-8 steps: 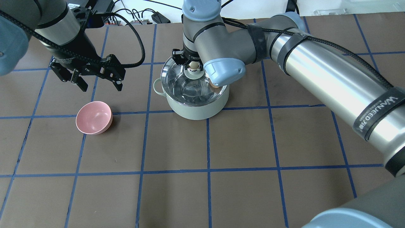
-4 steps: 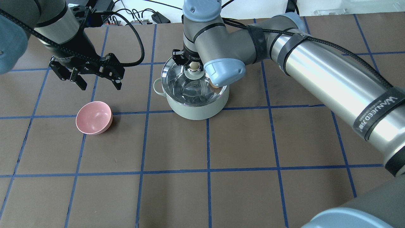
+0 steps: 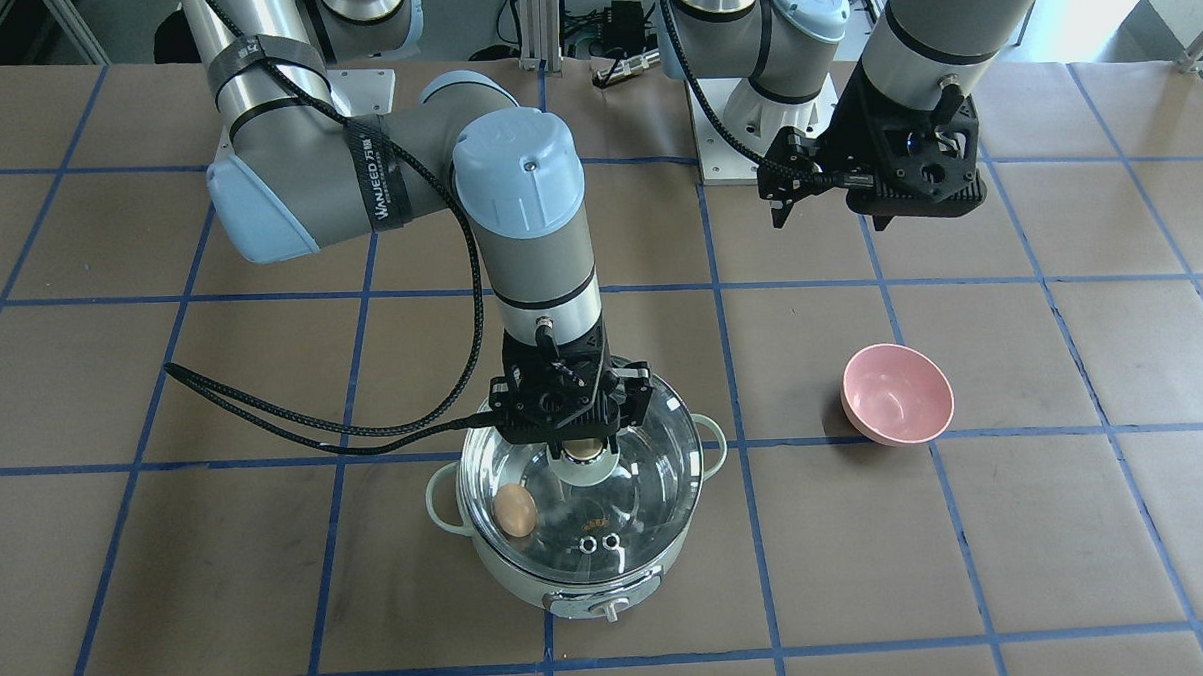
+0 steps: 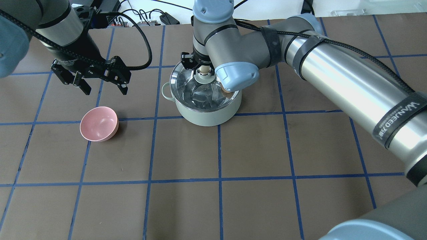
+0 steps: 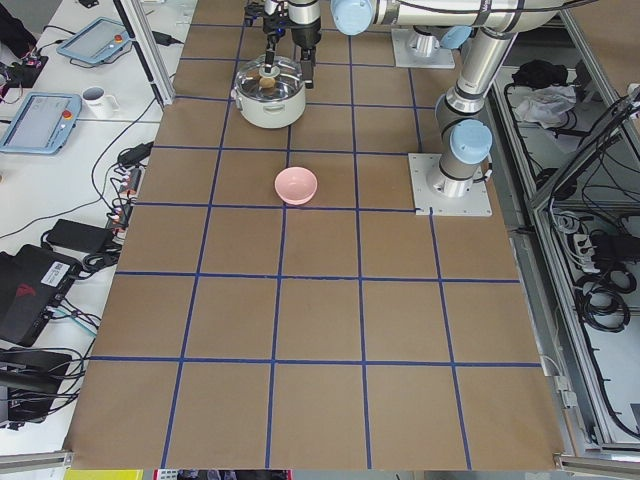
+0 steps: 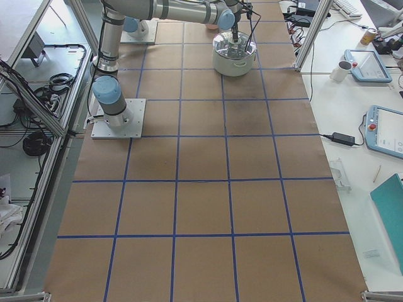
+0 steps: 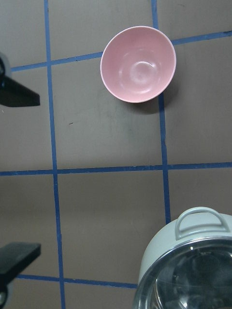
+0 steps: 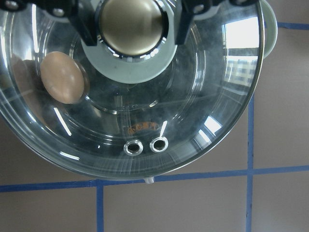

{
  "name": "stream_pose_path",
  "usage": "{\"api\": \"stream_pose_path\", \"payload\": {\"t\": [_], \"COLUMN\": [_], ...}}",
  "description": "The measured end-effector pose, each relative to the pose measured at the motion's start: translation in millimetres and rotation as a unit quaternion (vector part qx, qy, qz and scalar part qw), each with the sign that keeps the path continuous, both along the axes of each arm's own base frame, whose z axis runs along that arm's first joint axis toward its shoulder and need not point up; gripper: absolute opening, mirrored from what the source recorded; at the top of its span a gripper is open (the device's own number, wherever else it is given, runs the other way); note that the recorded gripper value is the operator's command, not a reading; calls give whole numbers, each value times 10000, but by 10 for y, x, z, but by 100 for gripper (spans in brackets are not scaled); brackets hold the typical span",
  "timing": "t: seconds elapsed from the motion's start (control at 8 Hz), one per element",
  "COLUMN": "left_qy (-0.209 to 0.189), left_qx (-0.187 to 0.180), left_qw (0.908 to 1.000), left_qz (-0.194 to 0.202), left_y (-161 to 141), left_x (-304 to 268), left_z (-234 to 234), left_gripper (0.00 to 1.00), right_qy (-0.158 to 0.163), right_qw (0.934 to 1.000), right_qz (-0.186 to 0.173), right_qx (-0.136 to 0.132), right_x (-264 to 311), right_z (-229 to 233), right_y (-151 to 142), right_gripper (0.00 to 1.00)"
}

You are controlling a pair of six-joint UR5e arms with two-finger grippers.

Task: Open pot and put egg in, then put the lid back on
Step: 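Lower the glass lid onto the pot with the right gripper, then open the right gripper and lift it away from the lid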

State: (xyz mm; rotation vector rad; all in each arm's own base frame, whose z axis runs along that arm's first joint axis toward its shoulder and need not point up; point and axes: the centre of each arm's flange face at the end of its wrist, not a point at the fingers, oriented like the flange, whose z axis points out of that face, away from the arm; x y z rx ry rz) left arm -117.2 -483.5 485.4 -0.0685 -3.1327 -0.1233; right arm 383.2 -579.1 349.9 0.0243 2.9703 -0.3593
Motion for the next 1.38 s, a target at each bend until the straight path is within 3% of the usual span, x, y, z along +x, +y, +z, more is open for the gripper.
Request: {"api": "stream_pose_path", "payload": {"t": [0.25,0.5,0.88,1.12,1.38], "left_qy": [-1,0,0,0,0], "left_qx": [2,2,2,2,1], "left_qw": [10000,10000,10000,10000,10000], "left_qz": [-4,-8,-8,-9,-8], "left_y": [0,0,0,0,1], "left_x": [0,0,0,0,1], "left_z": [1,1,1,1,2], "left_gripper": [100,100,100,100,100], "right_qy": [3,56,220,389,489], "right_qw": [10000,9997,9984,9954,9930], "right_qz": [23,182,526,828,931], "right_qx": [-21,-162,34,298,545], "right_x": [-30,-273,-1352,-2194,-2555], "right_z": [20,208,947,1548,2028], "right_y": [-16,-98,-79,260,805], "right_gripper": [100,100,100,100,100]}}
